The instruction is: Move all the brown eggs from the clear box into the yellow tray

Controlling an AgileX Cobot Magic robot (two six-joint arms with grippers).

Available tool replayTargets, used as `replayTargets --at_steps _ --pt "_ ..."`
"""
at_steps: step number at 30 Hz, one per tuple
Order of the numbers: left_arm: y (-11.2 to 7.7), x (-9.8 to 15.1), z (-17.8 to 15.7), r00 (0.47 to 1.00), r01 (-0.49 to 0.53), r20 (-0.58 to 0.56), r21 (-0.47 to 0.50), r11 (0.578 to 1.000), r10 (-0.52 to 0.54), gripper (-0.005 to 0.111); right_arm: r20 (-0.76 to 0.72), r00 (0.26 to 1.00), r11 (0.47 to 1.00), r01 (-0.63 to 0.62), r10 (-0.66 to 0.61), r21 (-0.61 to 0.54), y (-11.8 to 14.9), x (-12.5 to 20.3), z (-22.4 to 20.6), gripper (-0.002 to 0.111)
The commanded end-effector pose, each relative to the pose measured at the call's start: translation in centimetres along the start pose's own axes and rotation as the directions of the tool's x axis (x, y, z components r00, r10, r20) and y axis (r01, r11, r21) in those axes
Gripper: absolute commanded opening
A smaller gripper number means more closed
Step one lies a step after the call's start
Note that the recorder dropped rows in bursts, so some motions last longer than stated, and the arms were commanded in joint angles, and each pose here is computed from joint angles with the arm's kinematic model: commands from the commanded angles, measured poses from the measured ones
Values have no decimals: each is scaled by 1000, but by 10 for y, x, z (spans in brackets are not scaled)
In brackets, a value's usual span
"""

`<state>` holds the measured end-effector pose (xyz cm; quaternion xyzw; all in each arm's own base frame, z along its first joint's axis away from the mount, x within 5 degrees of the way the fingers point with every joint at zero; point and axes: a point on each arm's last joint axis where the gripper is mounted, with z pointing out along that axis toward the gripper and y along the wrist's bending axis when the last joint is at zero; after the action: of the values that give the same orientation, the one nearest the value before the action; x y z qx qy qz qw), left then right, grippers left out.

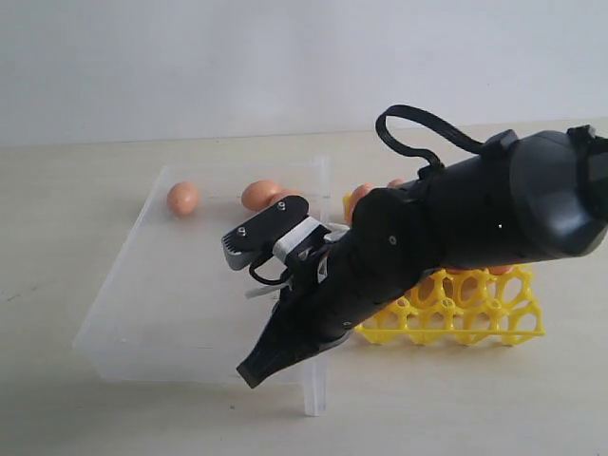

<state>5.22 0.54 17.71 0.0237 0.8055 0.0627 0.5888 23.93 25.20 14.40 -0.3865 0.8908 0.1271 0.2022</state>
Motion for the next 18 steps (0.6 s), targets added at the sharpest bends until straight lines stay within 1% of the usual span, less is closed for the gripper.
replayTargets --at_steps 1,5,10,15,17,18 --pt "0 -2 0 1000 5 13 6 1000 -5 0 -36 999 1000 2 -1 13 -7 16 0 0" --pt "0 -2 0 1000 5 13 6 1000 -5 0 -18 1000 999 -24 24 27 -13 21 -7 0" --pt "0 -2 0 1000 5 13 6 1000 -5 0 37 999 999 -27 26 34 -15 14 -20 0" --pt "0 -2 0 1000 5 13 6 1000 -5 0 107 994 999 -22 18 36 -15 -6 -31 0" --pt "0 -2 0 1000 5 13 6 1000 -5 0 153 988 999 -19 13 38 -15 -20 -38 0" --pt "0 -2 0 1000 5 13 6 1000 -5 0 204 979 999 -16 7 41 -15 -34 -45 0"
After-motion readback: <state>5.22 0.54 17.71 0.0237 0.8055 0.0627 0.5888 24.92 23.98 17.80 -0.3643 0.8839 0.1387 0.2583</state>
